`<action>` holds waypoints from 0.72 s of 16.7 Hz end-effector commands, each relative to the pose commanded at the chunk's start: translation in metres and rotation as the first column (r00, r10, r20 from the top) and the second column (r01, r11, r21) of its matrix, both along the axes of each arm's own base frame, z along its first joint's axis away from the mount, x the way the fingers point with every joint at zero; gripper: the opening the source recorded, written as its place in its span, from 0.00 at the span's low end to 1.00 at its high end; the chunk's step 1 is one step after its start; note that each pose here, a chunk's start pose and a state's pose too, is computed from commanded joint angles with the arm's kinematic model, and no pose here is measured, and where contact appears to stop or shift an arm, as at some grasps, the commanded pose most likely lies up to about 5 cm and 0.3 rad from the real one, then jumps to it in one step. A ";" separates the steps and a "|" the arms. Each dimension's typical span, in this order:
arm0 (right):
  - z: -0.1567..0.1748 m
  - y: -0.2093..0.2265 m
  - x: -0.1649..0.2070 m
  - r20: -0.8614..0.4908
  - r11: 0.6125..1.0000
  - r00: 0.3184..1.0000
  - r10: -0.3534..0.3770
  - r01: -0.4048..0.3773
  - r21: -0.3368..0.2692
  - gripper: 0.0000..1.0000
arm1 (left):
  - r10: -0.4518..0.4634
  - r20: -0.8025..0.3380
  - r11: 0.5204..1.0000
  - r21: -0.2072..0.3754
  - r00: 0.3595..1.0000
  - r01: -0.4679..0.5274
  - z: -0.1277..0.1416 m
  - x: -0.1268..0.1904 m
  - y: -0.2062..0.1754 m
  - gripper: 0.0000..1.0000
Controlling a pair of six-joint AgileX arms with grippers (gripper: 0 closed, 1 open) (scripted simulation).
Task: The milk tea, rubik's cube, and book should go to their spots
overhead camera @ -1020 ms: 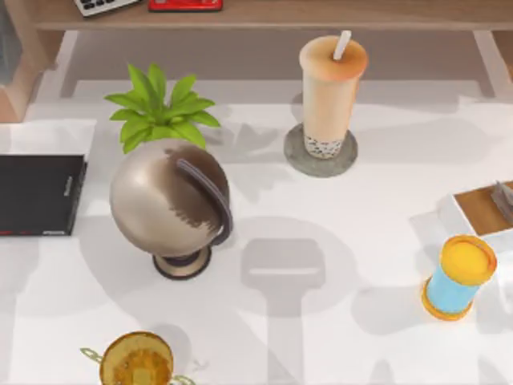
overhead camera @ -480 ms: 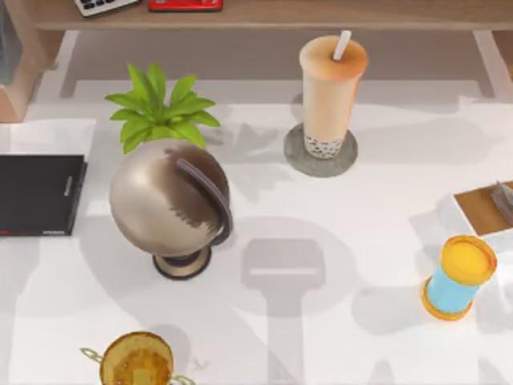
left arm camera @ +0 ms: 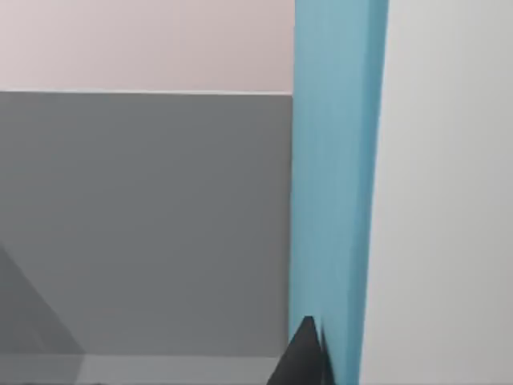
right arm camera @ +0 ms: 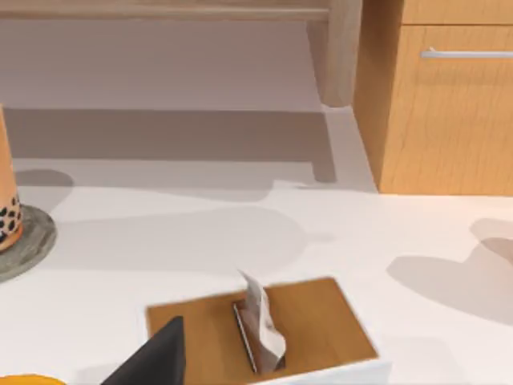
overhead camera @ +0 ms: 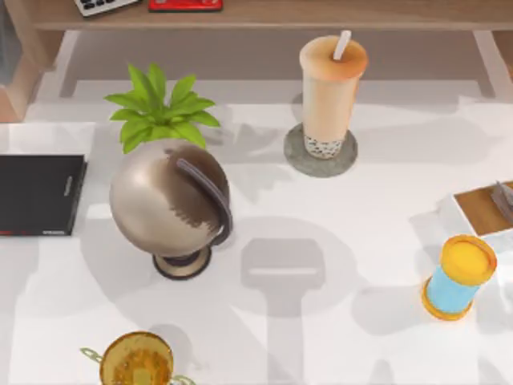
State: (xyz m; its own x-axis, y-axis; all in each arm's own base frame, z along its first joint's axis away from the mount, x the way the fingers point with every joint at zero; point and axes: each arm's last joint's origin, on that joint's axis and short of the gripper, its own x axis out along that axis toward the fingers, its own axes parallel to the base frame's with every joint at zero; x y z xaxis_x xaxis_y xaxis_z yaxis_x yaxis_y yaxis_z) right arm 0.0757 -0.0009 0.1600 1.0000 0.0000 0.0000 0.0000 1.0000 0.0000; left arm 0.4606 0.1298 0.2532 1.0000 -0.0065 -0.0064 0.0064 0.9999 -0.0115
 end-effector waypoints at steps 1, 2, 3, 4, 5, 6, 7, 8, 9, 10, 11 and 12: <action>0.000 0.000 0.000 0.000 1.000 1.000 0.000 0.000 0.000 1.00 | 0.001 -0.002 1.000 -0.001 1.000 -0.001 0.001 -0.002 0.001 0.00; 0.000 0.000 0.000 0.000 1.000 1.000 0.000 0.000 0.000 1.00 | 0.000 -0.002 1.000 -0.002 1.000 0.000 0.002 -0.003 0.000 0.00; 0.000 0.000 0.000 0.000 1.000 1.000 0.000 0.000 0.000 1.00 | -0.005 0.001 1.000 -0.001 1.000 0.005 0.004 -0.004 -0.002 0.00; 0.000 0.000 0.000 0.000 1.000 1.000 0.000 0.000 0.000 1.00 | -0.009 0.004 1.000 0.000 1.000 0.009 0.005 -0.004 -0.004 0.00; 0.000 0.000 0.000 0.000 1.000 1.000 0.000 0.000 0.000 1.00 | -0.009 0.004 1.000 0.000 1.000 0.009 0.005 -0.004 -0.004 0.00; 0.000 0.000 0.000 0.000 1.000 1.000 0.000 0.000 0.000 1.00 | -0.009 0.004 1.000 0.000 1.000 0.009 0.005 -0.004 -0.004 0.00; 0.000 0.000 0.000 0.000 1.000 1.000 0.000 0.000 0.000 1.00 | -0.008 0.003 1.000 0.001 1.000 0.008 0.004 -0.003 -0.003 0.00; 0.000 0.000 0.000 0.000 1.000 1.000 0.000 0.000 0.000 1.00 | -0.007 0.003 1.000 0.002 1.000 0.007 0.004 -0.003 -0.003 0.00; 0.000 0.000 0.000 0.000 1.000 1.000 0.000 0.000 0.000 1.00 | -0.004 0.010 1.000 0.015 1.000 0.004 0.007 -0.005 -0.005 0.00; 0.000 0.000 0.000 0.000 1.000 1.000 0.000 0.000 0.000 1.00 | 0.005 0.021 0.999 0.039 1.000 -0.005 0.011 -0.008 -0.006 0.00; 0.000 0.000 0.000 0.000 1.000 1.000 0.000 0.000 0.000 1.00 | 0.019 0.037 0.997 0.074 0.999 -0.021 0.016 -0.014 -0.008 0.00; 0.000 0.000 0.000 0.000 1.000 1.000 0.000 0.000 0.000 1.00 | 0.038 0.057 0.992 0.119 0.998 -0.045 0.024 -0.022 -0.008 0.00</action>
State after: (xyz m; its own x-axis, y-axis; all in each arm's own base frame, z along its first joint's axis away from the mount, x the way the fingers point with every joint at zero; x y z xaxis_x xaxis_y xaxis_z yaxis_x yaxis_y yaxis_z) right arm 0.0757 -0.0009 0.1600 1.0000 0.0000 0.0000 0.0000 1.0000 0.0000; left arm 0.4383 0.1214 0.2768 0.9982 0.0325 0.0501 -0.0377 0.9934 0.1082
